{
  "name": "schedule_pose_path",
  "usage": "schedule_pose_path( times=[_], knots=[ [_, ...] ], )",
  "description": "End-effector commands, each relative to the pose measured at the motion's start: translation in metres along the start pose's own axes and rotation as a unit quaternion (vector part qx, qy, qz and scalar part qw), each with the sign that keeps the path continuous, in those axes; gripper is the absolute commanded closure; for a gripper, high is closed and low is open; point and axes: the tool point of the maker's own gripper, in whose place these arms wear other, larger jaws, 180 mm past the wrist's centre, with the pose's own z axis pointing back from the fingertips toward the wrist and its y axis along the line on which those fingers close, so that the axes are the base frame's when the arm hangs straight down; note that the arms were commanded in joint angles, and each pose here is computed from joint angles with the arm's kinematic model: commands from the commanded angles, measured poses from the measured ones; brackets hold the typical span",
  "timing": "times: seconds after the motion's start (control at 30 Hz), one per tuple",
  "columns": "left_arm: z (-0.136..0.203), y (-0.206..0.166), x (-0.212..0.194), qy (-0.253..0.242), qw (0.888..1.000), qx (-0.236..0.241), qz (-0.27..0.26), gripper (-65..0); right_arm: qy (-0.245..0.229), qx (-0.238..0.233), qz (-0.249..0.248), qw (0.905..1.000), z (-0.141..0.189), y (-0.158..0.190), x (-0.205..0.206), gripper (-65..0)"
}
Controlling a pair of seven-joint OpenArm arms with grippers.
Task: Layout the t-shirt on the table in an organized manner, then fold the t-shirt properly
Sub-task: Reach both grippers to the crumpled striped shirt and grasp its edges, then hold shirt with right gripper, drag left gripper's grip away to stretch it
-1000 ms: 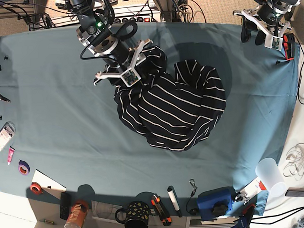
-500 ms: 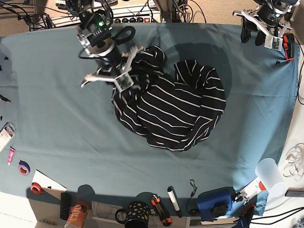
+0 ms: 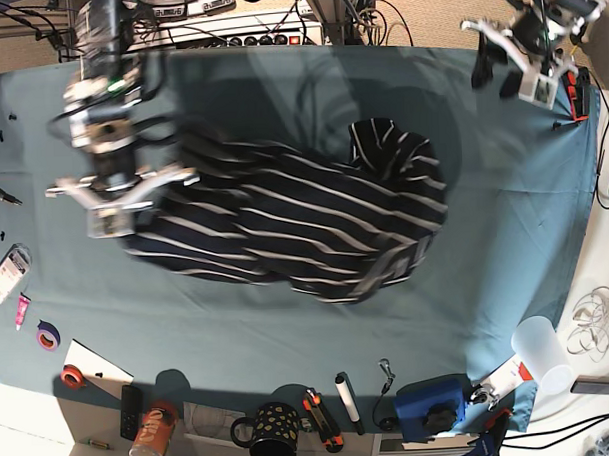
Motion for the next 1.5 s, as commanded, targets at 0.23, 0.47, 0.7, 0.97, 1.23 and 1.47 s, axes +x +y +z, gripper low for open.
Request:
schedule_pose_path(
  times=[0.23, 0.47, 0.7, 0.97, 1.23, 1.47],
  knots=[
    [-0.036, -0.039, 0.040, -0.041, 0.995, -0.056, -0.073, -28.6, 0.103, -0.004, -0.054, 0.9933, -0.050, -0.032, -0.082, 0.0],
    [-0.064, -0.072, 0.066, -0.078, 0.990, -0.045, -0.104, -29.3, 0.167, 0.056, -0.030, 0.9839, -0.051, -0.012, -0.116, -5.6],
    [-0.067, -0.088, 0.071, -0.088, 0.992, -0.069, -0.056, -39.1, 0.219, 0.088, -0.012, 0.9716, -0.042, -0.001, -0.134, -20.7],
    [-0.067, -0.107, 0.086, -0.123, 0.988, -0.098, 0.008, -39.1, 0.202, 0.088, -0.016, 0.9754, -0.044, -0.001, -0.128, -20.7],
    [-0.076, -0.089, 0.112, -0.153, 0.986, -0.051, 0.046, -39.0, 0.202, 0.088, -0.016, 0.9753, -0.044, -0.001, -0.128, -20.6],
    [-0.079, -0.088, 0.112, -0.152, 0.986, -0.053, 0.045, -38.2, 0.202, 0.088, -0.016, 0.9754, -0.044, -0.001, -0.128, -20.6]
  ],
)
